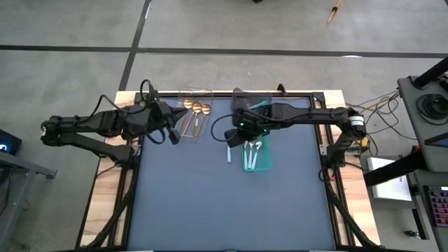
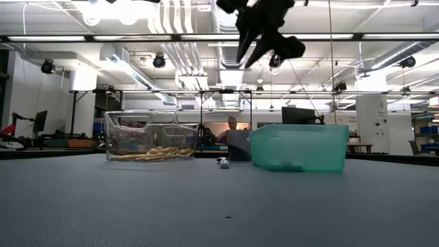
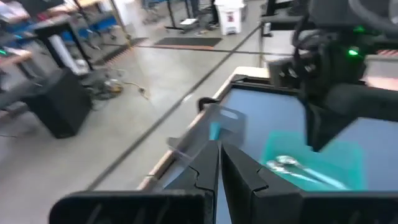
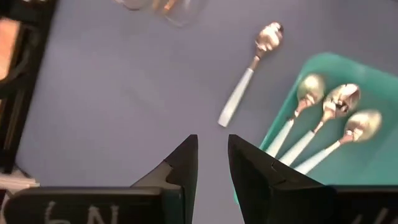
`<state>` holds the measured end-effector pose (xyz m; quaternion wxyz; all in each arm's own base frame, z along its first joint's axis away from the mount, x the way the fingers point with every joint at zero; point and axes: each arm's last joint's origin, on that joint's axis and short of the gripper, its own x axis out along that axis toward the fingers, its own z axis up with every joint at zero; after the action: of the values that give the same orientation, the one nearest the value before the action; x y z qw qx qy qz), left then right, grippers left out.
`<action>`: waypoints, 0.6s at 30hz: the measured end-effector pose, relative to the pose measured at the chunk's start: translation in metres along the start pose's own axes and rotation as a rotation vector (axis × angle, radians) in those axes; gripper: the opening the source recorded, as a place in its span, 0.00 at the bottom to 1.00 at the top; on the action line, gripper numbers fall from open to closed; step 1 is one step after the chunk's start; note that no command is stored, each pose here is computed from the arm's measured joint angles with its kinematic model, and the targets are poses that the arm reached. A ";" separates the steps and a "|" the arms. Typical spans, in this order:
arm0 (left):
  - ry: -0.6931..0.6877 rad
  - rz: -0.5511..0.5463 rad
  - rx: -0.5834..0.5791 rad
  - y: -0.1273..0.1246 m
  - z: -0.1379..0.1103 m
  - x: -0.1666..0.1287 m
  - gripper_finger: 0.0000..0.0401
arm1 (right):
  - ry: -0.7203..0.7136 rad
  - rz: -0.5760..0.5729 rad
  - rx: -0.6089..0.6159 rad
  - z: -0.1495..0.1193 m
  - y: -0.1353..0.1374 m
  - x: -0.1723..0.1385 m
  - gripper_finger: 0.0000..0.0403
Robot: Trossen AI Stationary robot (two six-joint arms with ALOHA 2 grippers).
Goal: Sort silverware by color (type)
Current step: Put the light blue spoon into the green bin
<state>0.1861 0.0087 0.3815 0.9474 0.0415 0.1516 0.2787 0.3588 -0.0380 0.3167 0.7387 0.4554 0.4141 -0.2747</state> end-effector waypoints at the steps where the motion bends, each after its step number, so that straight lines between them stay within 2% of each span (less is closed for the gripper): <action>1: 0.001 -0.015 -0.018 0.000 0.000 0.000 0.00 | -0.008 0.009 -0.022 0.000 0.001 -0.004 0.20; 7: 0.019 -0.098 -0.158 -0.004 -0.001 0.002 0.00 | -0.082 0.048 -0.141 0.007 -0.004 -0.034 0.20; 13: 0.033 -0.096 -0.267 -0.012 -0.001 0.012 0.00 | -0.163 0.058 -0.296 0.017 -0.024 -0.068 0.20; 18: 0.000 -0.102 -0.426 -0.024 0.003 0.029 0.00 | -0.221 0.078 -0.411 0.016 -0.037 -0.097 0.19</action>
<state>0.2227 0.0048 0.3724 0.9477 -0.1673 0.0912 0.2560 0.2864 -0.0655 0.3876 0.8667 0.2783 0.3601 -0.2043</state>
